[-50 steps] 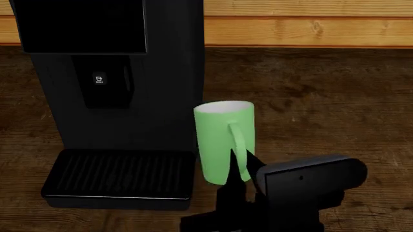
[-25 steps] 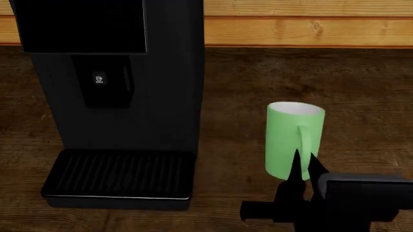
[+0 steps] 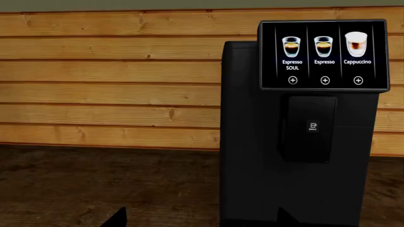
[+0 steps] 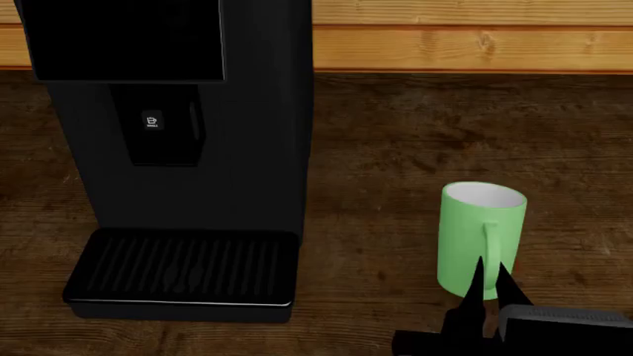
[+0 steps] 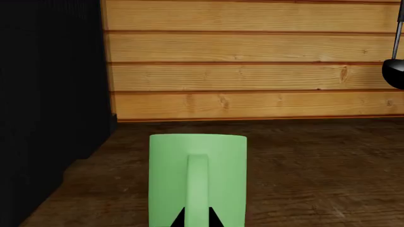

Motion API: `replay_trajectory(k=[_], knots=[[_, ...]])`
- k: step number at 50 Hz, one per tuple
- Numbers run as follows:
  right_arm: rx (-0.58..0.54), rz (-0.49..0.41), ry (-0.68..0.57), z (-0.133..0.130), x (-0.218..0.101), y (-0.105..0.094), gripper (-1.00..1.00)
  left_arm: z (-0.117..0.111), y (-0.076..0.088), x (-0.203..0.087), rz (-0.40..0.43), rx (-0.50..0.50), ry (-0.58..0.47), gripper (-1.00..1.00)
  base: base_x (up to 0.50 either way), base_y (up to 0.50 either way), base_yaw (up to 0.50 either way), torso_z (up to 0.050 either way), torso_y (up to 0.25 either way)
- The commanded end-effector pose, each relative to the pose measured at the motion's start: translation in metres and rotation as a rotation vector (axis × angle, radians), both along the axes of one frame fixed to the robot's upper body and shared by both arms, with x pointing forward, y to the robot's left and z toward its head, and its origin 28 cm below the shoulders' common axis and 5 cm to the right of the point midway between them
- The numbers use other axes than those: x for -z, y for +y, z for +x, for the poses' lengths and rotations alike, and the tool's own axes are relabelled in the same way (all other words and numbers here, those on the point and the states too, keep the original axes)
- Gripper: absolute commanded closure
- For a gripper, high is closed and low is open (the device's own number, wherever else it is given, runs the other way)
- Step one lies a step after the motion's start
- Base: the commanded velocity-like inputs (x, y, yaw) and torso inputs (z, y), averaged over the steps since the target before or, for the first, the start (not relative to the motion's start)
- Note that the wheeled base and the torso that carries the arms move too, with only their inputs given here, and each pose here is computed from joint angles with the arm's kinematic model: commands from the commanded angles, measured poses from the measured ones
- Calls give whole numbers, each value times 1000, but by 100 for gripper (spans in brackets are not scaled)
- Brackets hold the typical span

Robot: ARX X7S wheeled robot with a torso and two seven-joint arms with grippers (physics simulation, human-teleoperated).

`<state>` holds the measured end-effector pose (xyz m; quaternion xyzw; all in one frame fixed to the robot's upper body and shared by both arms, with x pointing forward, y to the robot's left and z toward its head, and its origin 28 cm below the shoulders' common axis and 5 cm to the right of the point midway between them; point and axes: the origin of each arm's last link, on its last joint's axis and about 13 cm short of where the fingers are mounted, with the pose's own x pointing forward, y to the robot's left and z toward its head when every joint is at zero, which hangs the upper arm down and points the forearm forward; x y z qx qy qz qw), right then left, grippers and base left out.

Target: Pick the mug from under the coffee machine dispenser and place it on the counter.

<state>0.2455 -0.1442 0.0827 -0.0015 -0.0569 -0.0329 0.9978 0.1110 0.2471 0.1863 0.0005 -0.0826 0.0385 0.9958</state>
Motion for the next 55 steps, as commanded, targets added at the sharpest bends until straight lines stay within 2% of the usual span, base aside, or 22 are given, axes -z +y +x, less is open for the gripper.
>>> replay_trajectory(k=[1,9,13,14,20,24,30,39,55], knots=[[27,-12,23,-2,15,-3,100,1,1,-1,-1,-3,-1,-100,0,0,0,0,0],[11,-24,52,-10,20,-1,100,1,1,-2,-3,0,-2,-100,0,0,0,0,0],[-9,-26,106,-19,24,1,100,1,1,-2,-3,-1,-3,-100,0,0,0,0,0],[-16,-32,133,-25,26,2,-100,1,1,-2,-2,0,-2,-100,0,0,0,0,0],[-27,-25,181,-39,27,4,-100,1,0,-2,1,-1,-3,-100,0,0,0,0,0],[-25,-1,195,-39,27,2,-100,2,1,-1,5,-3,-4,-100,0,0,0,0,0],[-21,4,188,-47,20,3,-100,1,1,-1,4,-2,-2,-100,0,0,0,0,0],[-12,22,139,-66,1,0,-100,2,1,-1,6,-6,-4,-100,0,0,0,0,0],[20,4,46,-93,-33,-11,-100,4,1,-1,10,-11,-5,-100,0,0,0,0,0]])
